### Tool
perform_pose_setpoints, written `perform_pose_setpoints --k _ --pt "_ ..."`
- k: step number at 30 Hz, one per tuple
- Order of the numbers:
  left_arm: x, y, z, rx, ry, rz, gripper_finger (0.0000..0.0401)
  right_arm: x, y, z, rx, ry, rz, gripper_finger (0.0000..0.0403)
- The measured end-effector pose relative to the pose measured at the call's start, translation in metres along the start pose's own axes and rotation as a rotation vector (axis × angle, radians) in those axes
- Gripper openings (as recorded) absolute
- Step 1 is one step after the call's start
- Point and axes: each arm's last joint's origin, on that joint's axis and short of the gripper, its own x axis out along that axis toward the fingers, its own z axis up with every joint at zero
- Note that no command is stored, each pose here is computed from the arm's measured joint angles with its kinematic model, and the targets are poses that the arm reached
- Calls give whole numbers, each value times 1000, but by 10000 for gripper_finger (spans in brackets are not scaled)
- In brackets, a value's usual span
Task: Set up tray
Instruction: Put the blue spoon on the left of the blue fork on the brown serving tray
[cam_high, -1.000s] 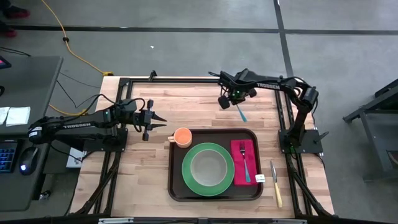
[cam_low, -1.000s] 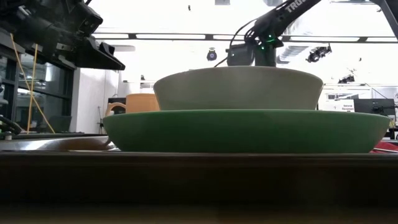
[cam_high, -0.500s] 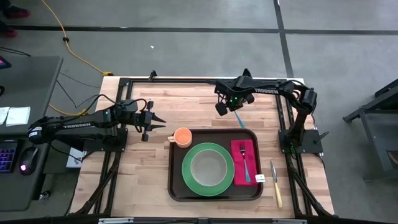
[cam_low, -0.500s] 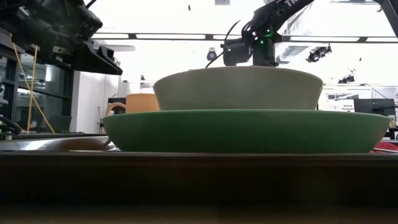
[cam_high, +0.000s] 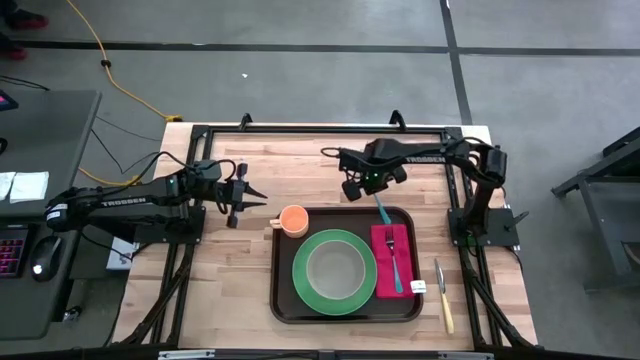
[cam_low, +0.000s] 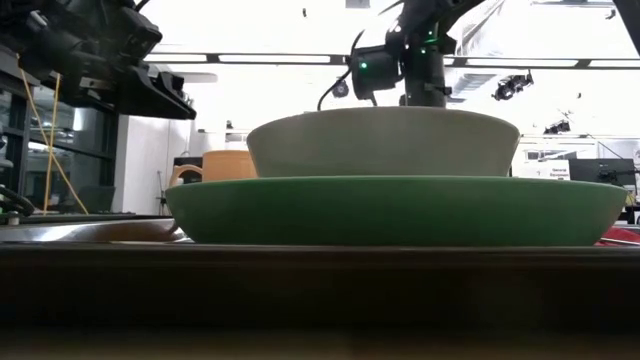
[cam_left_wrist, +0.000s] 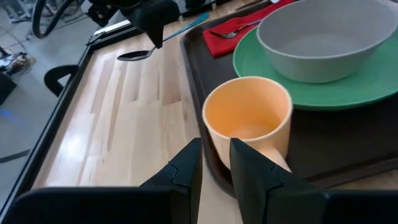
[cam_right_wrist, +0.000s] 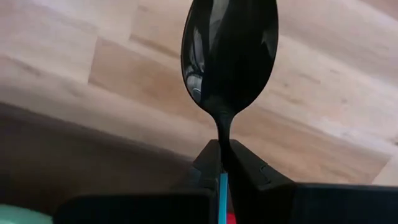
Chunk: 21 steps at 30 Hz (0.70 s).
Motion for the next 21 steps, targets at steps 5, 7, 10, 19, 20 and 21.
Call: perform_pose_setpoints --k 5,7,10,19,20,21 --pt "0 -1 -1 -4 5 -22 113 -1 7 -12 19 8 -10 3" --pt "0 -2 -2 -7 10 -37 113 -1 9 -17 24 12 -19 3" --pt "0 -2 -2 -8 9 -44 113 -1 13 -26 33 21 -33 3" --pt "0 -3 -4 -7 27 -53 113 -3 24 -53 80 34 -69 3" --pt "0 -3 -4 -6 26 -53 113 -3 25 -56 87 33 -69 3" --pt "0 -3 -4 -6 26 -53 113 -3 27 -59 91 32 -68 3"
